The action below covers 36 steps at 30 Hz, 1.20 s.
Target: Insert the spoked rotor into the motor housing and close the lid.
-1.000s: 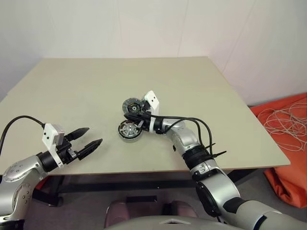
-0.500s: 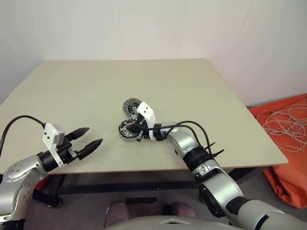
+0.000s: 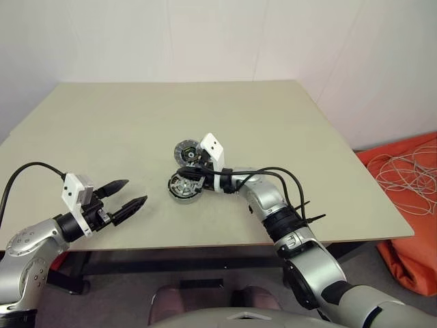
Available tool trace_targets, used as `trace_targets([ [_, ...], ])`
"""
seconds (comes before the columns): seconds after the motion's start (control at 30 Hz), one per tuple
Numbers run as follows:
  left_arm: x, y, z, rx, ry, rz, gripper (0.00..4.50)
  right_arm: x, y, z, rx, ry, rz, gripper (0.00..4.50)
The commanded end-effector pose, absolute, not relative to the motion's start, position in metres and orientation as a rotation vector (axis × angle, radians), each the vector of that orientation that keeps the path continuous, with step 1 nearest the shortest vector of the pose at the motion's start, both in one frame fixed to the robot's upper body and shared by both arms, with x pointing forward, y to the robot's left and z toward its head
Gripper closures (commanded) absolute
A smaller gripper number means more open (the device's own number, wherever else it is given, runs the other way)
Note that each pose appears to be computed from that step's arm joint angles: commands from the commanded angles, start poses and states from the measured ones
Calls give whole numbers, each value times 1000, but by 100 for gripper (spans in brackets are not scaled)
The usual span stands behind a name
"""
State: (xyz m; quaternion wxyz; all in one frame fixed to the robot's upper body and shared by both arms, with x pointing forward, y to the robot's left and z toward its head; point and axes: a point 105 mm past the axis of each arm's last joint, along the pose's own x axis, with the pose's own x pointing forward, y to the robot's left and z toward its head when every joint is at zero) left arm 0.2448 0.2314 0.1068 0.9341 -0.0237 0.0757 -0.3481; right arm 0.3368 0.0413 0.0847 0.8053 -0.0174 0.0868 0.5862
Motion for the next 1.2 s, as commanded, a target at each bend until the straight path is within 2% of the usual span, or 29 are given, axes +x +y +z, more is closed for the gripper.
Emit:
trace_targets([
  [0.03,248,230,115,-27,116,-718,0,333,48,81,-109,179,1278,448],
  [0.13,247,231,115,-27,117,-715,0,331,49,67,-177,218,1281,448],
  [0.23,246,232,115,-27,118,-709,0,332,40,38,-326,320,1264,448],
  [0.3,245,233,115,-26,118,-705,0,336,37,34,-345,340,1238,448],
  [0.43,244,234,115,-26,119,-700,0,340,44,53,-278,257,1240,448],
  [0.6,244,236,115,-27,121,-695,0,339,64,111,-36,50,1289,448],
  [0.77,243,237,115,-27,124,-690,0,336,69,125,3,-4,1294,448],
  [0.87,242,238,115,-28,124,-688,0,335,69,109,-60,55,1294,448],
  [1.03,242,237,115,-32,124,-687,0,333,50,46,-307,335,1274,448],
  [1.2,241,237,115,-33,124,-686,0,340,44,41,-324,372,1227,448],
])
